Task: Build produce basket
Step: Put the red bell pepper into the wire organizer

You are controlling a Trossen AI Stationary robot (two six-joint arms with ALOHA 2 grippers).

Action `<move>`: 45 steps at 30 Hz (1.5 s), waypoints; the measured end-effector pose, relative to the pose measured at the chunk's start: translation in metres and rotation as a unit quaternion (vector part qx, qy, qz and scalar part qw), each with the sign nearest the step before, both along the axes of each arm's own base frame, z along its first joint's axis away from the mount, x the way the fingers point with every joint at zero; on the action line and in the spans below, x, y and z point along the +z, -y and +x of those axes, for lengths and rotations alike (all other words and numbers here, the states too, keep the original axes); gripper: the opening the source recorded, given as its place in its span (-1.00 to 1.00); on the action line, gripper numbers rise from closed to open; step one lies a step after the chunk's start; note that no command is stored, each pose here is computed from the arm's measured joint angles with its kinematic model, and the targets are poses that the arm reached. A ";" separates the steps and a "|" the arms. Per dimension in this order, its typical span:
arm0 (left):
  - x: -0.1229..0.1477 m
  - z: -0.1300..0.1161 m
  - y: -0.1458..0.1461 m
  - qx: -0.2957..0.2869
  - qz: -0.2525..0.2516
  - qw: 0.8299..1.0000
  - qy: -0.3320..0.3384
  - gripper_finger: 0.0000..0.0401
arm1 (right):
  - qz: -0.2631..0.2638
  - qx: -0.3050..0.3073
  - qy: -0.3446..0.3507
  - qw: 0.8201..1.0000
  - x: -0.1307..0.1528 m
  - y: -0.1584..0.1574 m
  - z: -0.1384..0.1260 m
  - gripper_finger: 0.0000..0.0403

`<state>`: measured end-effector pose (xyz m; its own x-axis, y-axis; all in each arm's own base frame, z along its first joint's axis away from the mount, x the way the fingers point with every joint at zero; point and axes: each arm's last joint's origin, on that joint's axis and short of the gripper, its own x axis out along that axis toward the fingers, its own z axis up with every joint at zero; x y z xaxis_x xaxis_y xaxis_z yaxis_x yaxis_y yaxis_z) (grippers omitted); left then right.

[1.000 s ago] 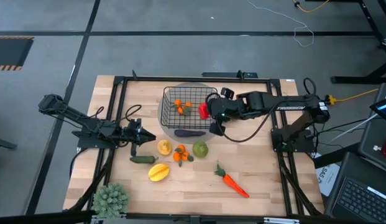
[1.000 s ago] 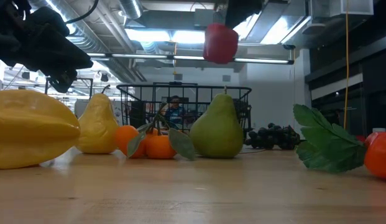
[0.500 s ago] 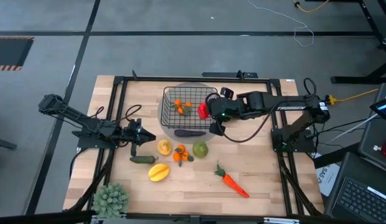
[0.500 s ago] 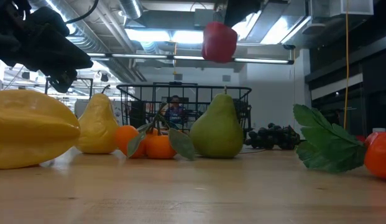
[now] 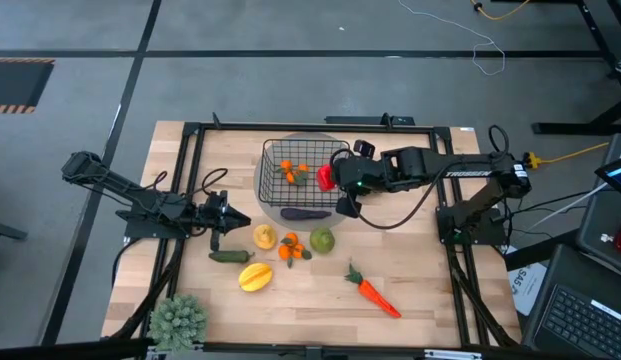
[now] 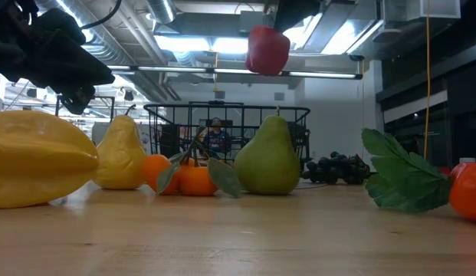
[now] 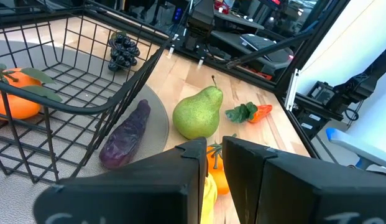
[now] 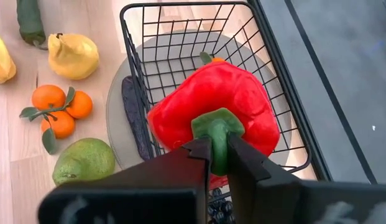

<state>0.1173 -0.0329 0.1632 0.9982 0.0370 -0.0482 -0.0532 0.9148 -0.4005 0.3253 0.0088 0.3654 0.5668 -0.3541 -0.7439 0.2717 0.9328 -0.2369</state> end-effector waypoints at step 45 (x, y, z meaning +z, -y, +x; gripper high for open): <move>0.000 0.000 0.000 0.000 0.000 1.000 0.000 -0.79 | -0.016 -0.010 0.004 1.000 0.001 0.002 0.001 -0.70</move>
